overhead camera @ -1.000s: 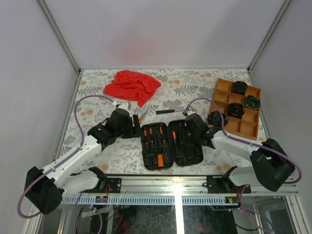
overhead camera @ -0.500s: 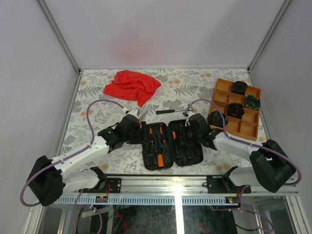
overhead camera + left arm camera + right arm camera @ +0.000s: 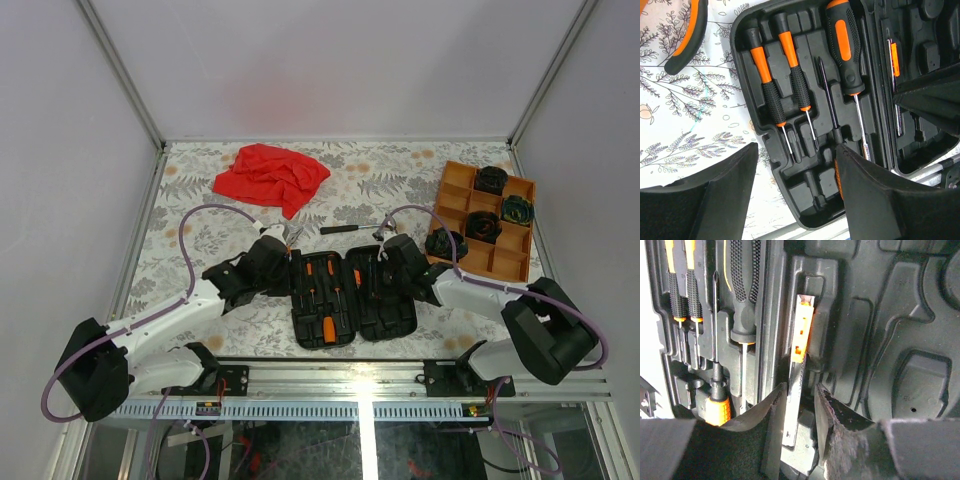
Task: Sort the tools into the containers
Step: Adjust the utility knife in the storage box.
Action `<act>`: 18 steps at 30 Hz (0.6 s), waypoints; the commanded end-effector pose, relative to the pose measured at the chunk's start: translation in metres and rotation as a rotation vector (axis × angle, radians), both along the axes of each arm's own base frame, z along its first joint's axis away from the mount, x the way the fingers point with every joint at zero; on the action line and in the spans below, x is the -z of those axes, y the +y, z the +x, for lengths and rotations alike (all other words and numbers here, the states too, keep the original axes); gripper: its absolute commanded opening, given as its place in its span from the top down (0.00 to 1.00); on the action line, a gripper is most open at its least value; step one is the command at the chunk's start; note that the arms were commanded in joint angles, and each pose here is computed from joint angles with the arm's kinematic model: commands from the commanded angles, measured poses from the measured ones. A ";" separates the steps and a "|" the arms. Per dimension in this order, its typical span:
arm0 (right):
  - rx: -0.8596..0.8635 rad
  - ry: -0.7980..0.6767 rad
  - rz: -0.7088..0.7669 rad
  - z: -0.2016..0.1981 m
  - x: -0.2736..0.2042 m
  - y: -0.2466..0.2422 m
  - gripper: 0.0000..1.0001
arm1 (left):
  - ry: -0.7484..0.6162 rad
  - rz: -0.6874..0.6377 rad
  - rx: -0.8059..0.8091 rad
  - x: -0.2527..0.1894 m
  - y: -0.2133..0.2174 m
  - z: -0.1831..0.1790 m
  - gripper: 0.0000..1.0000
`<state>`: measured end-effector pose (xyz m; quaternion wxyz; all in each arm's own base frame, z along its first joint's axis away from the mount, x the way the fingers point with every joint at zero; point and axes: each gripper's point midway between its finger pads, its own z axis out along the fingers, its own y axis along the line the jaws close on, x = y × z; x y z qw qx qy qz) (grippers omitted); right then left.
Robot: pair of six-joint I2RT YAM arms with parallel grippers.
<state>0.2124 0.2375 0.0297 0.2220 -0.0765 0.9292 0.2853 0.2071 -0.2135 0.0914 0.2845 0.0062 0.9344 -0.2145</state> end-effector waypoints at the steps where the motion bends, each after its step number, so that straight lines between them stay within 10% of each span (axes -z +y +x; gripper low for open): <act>1: -0.005 -0.014 0.011 0.006 -0.001 0.003 0.66 | -0.040 -0.015 -0.011 -0.003 -0.005 0.008 0.38; 18: 0.004 0.090 -0.079 -0.012 0.036 -0.014 0.85 | -0.036 -0.004 -0.004 0.000 -0.006 0.009 0.39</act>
